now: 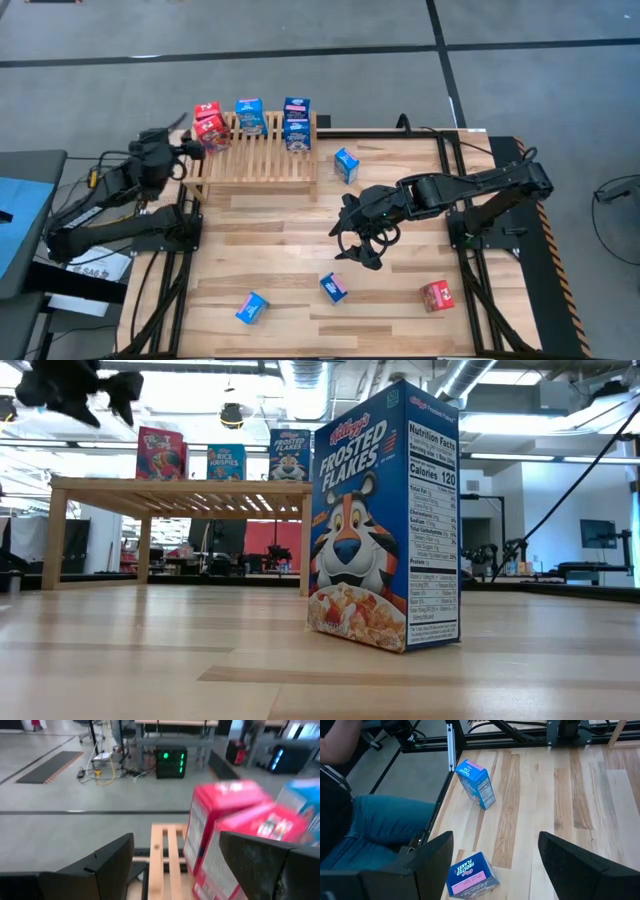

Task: Stack cereal on shelf
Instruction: Put the top red cereal box the aligned with the other red cereal box on the shelf

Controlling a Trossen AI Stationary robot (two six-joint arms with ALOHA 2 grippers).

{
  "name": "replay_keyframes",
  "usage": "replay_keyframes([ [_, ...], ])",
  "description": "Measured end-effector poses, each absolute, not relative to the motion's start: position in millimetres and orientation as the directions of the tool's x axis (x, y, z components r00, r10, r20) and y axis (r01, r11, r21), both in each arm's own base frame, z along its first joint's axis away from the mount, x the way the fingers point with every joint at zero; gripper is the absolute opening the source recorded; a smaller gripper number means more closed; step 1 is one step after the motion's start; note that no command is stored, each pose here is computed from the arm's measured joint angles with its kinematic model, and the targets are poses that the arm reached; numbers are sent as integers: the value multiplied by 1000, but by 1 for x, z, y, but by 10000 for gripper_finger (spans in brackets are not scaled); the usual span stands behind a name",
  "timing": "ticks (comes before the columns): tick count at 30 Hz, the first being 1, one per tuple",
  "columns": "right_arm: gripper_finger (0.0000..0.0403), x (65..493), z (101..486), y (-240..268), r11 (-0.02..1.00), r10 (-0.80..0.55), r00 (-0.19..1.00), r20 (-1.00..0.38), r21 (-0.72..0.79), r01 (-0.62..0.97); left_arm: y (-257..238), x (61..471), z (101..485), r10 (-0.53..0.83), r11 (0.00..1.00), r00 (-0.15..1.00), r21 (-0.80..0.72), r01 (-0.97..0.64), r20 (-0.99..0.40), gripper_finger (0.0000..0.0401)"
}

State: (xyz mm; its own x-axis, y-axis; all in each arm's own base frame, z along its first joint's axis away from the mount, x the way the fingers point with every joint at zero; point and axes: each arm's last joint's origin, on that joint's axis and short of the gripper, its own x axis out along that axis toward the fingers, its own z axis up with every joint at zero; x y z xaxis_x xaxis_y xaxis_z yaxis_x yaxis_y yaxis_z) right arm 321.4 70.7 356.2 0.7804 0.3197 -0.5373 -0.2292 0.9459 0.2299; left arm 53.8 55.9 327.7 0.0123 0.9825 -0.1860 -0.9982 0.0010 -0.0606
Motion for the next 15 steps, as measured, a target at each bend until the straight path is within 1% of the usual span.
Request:
replay_keyframes([
  [3, 317, 321, 356, 71, 946, 320, 781, -537, 230, -229, 53, 49, 341, 985, 36, 53, -102, -994, -167, 283],
  [8, 317, 321, 356, 71, 946, 320, 781, -537, 230, -229, 52, 55, 351, 953, 227, 252, -153, -962, -168, 283],
  [11, 317, 321, 356, 71, 946, 320, 781, -537, 230, -229, 54, 64, 348, 917, 314, 339, -141, -939, -210, 283],
  [15, 317, 321, 356, 71, 946, 320, 781, -537, 230, -229, 55, 69, 341, 878, 371, 383, -99, -923, -286, 283],
])
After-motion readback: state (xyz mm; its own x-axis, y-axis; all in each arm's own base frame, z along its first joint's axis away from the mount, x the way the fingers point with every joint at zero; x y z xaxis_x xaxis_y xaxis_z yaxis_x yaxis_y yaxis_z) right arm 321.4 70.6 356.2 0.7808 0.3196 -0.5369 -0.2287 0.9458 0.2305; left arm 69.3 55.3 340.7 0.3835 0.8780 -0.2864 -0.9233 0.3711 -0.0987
